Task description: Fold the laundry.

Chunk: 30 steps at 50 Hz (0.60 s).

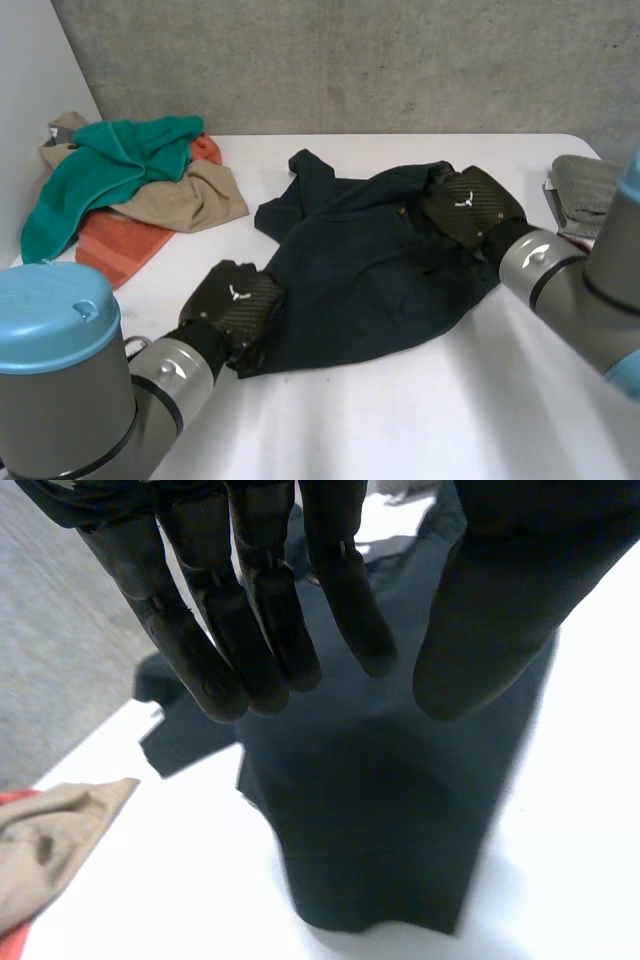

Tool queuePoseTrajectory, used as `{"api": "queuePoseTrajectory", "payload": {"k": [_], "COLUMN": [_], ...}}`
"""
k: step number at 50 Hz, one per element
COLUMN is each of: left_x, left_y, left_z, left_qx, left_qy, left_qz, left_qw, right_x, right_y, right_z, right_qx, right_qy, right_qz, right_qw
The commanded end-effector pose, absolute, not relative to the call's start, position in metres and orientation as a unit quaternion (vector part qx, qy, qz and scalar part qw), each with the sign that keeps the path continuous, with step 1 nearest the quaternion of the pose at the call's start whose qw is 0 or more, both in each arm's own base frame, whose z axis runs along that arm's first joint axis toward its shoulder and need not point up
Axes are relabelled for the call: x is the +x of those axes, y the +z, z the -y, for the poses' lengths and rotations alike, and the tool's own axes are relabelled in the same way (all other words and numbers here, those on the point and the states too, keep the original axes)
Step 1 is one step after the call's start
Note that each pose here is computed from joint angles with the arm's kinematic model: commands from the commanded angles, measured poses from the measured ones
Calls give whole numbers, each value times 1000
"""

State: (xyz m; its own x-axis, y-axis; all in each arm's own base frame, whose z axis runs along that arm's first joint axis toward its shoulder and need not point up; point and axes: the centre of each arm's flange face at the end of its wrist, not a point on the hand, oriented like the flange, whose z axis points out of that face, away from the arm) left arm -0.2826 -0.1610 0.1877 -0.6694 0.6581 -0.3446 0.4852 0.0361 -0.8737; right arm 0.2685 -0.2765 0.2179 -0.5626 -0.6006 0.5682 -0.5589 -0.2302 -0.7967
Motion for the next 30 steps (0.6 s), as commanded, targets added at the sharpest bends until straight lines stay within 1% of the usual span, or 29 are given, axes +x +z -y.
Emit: {"api": "queuePoseTrajectory", "payload": {"k": [1, 2, 5, 6, 8, 10, 13, 14, 17, 22, 26, 30], "left_x": [-281, -283, -285, -287, -289, -293, -294, -296, -299, -303, -305, -309], "left_y": [188, 187, 183, 177, 170, 162, 154, 151, 144, 135, 131, 130], "left_z": [152, 149, 146, 148, 152, 160, 168, 173, 182, 198, 202, 204], "left_qx": [-387, -382, -378, -373, -370, -365, -358, -357, -364, -373, -377, -385], "left_qy": [551, 550, 545, 541, 539, 537, 536, 537, 536, 535, 532, 535], "left_qz": [735, 738, 744, 749, 753, 758, 763, 764, 761, 758, 758, 752], "left_qw": [78, 82, 84, 80, 75, 60, 41, 33, 18, 2, 2, 13], "right_x": [271, 271, 272, 272, 272, 272, 270, 270, 268, 269, 267, 267], "right_y": [231, 232, 230, 226, 218, 203, 187, 176, 161, 143, 137, 147], "right_z": [296, 307, 323, 333, 340, 346, 351, 352, 356, 358, 359, 363], "right_qx": [-495, -499, -512, -525, -542, -574, -609, -630, -647, -648, -648, -639], "right_qy": [-600, -598, -595, -589, -576, -545, -510, -487, -459, -441, -437, -457], "right_qz": [-628, -626, -619, -614, -612, -611, -607, -603, -607, -620, -623, -618], "right_qw": [41, 35, 28, 22, 15, 4, -15, -29, -46, -40, -34, -41]}}
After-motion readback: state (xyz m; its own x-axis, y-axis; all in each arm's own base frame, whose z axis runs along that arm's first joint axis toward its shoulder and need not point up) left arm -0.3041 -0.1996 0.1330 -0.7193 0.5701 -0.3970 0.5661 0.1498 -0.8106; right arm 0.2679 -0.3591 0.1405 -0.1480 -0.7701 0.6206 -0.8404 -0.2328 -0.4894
